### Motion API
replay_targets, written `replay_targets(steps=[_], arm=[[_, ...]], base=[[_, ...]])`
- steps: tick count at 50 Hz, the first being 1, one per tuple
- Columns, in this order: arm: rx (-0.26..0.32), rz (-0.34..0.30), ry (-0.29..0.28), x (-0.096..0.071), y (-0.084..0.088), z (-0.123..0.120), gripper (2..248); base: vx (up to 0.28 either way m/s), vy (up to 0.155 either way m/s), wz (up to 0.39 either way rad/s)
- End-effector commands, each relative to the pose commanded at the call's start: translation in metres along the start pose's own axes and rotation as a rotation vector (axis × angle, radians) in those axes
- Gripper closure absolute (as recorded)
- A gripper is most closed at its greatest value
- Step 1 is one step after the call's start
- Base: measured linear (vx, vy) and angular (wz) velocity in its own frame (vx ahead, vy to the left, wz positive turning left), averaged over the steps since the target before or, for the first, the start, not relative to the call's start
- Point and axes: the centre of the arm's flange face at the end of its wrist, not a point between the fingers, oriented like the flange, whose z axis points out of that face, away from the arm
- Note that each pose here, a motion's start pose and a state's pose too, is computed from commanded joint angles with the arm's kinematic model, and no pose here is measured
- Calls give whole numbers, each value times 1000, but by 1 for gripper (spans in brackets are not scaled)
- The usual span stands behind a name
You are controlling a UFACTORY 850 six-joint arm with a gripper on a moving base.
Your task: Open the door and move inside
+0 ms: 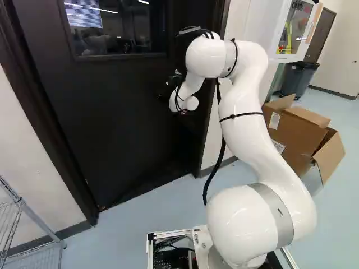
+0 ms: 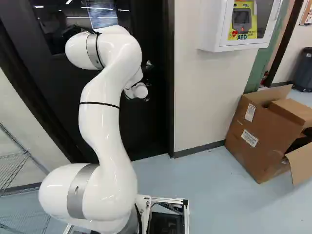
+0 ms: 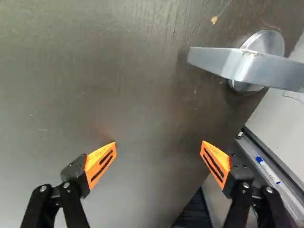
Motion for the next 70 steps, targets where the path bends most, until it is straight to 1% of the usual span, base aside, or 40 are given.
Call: replay_targets(steps=[19, 35, 47, 57, 70], arm=[[21, 5, -25, 5, -17, -27, 3], [49, 6, -44, 10, -38, -51, 3], [80, 0, -53, 14, -57, -66, 3], [108, -6, -55, 17, -73, -71, 3], [134, -12, -48, 20, -89, -67, 3]], base=[[0, 0, 0], [0, 0, 0], [0, 0, 0], [0, 0, 0], [0, 0, 0]])
